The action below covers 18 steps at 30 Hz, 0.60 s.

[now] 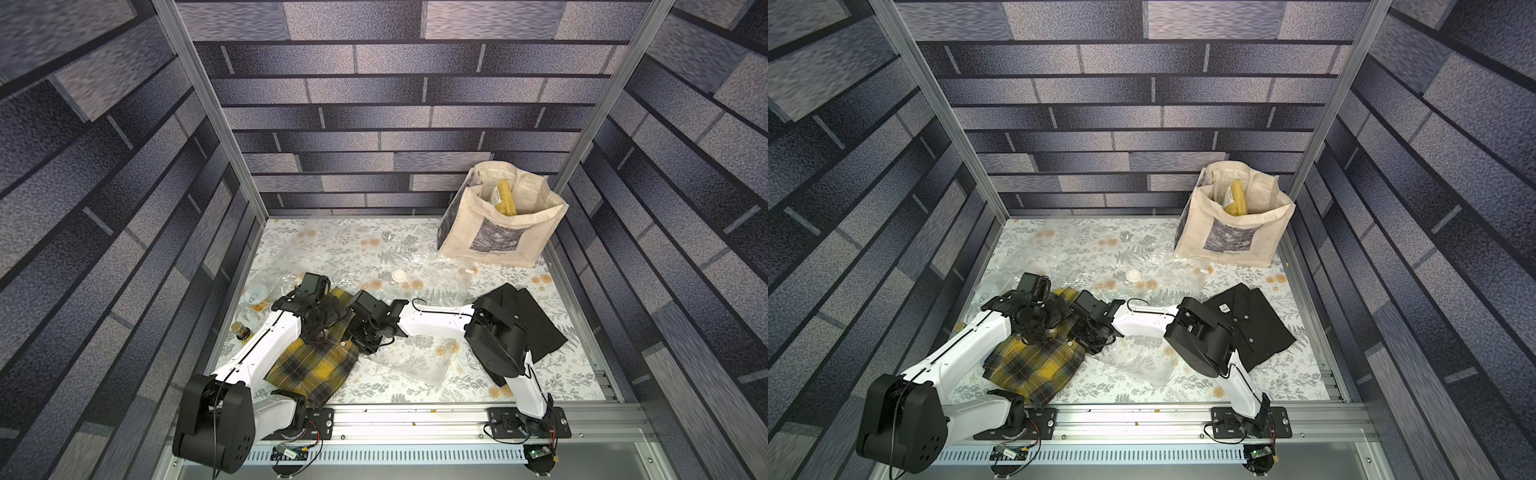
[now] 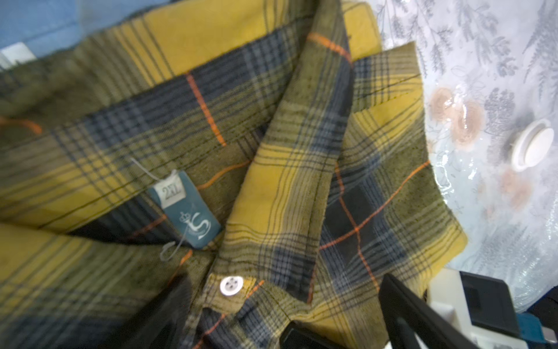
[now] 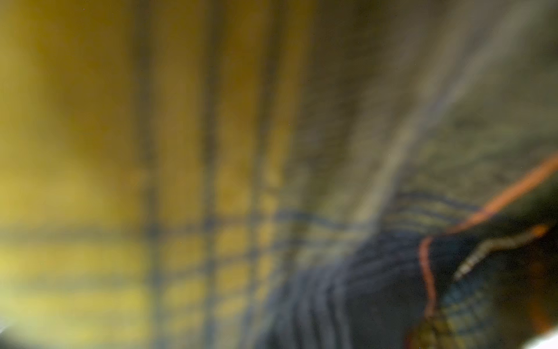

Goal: Place the folded shirt into the vacuum bag
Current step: Pick up the shirt from the center of the board.

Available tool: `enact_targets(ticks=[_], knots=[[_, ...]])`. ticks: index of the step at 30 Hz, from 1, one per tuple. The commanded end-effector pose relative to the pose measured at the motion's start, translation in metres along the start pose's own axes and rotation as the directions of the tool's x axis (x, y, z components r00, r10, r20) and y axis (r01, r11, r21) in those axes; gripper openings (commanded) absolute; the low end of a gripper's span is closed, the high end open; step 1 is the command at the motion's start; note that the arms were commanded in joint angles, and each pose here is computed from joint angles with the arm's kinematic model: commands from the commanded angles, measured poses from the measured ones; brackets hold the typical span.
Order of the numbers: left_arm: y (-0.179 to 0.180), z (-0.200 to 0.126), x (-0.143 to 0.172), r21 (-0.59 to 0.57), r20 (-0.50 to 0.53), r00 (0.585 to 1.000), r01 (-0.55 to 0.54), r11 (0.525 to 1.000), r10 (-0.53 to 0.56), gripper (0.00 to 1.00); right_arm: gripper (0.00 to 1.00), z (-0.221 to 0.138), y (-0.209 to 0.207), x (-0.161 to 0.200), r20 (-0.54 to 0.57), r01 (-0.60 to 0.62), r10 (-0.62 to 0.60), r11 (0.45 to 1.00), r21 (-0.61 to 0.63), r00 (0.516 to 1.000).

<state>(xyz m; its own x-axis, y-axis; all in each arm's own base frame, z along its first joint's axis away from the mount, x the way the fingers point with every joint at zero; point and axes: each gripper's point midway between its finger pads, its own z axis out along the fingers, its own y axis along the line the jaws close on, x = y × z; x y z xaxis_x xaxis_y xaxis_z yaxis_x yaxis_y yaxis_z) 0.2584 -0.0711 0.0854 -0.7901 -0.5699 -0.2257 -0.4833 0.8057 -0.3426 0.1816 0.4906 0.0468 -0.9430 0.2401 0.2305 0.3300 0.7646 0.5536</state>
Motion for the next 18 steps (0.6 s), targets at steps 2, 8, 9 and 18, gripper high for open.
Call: enact_targets(ticks=[2, 8, 9, 18], knots=[[-0.013, -0.026, -0.013, 0.039, 0.034, 0.999, -0.022, 0.999, 0.020, 1.00, 0.29, 0.013, -0.010, -0.008, 0.032, 0.029, -0.030, 0.999, 0.034, 0.999], [-0.030, -0.070, -0.031, 0.079, 0.104, 0.992, -0.084, 0.993, 0.076, 1.00, 0.21, -0.059, 0.039, -0.002, 0.093, 0.329, -0.336, 0.941, 0.081, 0.937], [-0.034, -0.076, -0.033, 0.091, 0.112, 0.990, -0.093, 0.992, 0.082, 1.00, 0.19, -0.069, 0.043, -0.001, 0.094, 0.361, -0.367, 0.929, 0.078, 0.925], [-0.053, -0.099, -0.038, 0.151, 0.139, 0.983, -0.141, 0.978, 0.120, 1.00, 0.18, -0.160, 0.023, -0.034, 0.089, 0.500, -0.510, 0.859, 0.111, 0.856]])
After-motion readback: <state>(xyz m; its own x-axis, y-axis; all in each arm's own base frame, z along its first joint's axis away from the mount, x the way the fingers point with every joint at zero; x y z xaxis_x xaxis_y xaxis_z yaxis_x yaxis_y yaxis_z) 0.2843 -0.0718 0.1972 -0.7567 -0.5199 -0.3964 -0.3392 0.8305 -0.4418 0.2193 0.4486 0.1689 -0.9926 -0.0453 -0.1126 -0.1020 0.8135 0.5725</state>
